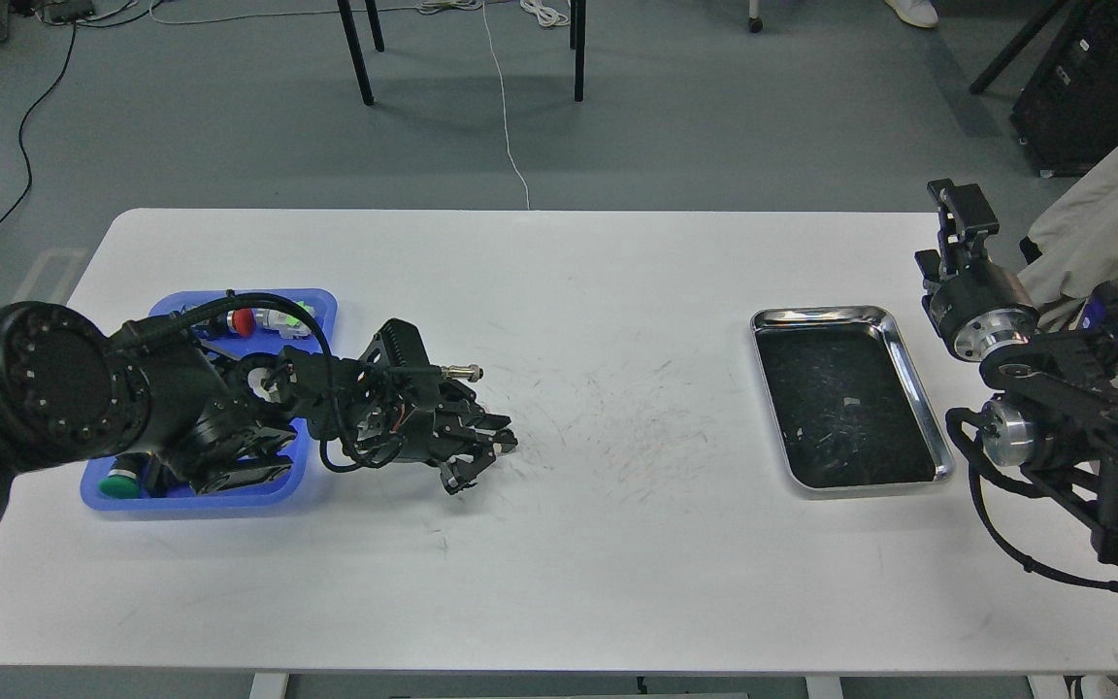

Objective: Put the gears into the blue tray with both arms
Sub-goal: 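Close the left gripper on the black part, then carry the black part back over the blue tray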

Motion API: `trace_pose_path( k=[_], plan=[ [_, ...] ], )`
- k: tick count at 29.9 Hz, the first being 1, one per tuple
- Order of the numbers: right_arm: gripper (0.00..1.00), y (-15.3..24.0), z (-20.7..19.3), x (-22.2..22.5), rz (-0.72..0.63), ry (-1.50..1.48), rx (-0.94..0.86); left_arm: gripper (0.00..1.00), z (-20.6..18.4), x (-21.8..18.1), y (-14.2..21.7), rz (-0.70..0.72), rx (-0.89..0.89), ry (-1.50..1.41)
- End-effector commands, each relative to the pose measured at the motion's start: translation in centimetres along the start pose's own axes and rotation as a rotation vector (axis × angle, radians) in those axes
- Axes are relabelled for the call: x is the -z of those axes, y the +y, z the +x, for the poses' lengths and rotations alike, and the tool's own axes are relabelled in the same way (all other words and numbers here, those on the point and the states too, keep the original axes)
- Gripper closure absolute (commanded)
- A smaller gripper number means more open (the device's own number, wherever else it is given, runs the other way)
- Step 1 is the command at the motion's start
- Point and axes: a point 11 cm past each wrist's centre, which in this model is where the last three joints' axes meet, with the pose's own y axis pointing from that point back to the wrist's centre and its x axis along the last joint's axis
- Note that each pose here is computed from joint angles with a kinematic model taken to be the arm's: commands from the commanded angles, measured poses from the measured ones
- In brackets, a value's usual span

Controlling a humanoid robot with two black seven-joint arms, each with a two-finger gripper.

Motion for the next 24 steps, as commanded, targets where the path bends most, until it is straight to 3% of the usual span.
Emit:
trace_pose_path(
  k=[1,12,24],
  plan=[
    [0.05,0.0,0.1,0.0,0.000,0.001,-0.001,0.89,-0.1,0.0,0.1,0.001,-0.001,0.004],
    [0.05,0.0,0.0,-0.1,-0.002,0.000,0.000,0.91,1.0,3.5,3.9,0.137,-0.131,0.172],
    [0.05,0.0,-1.1,-0.2,-0.002,-0.011,0.016,0.91,-4.5,10.2,15.8,0.423,-0.117,0.270]
  ],
)
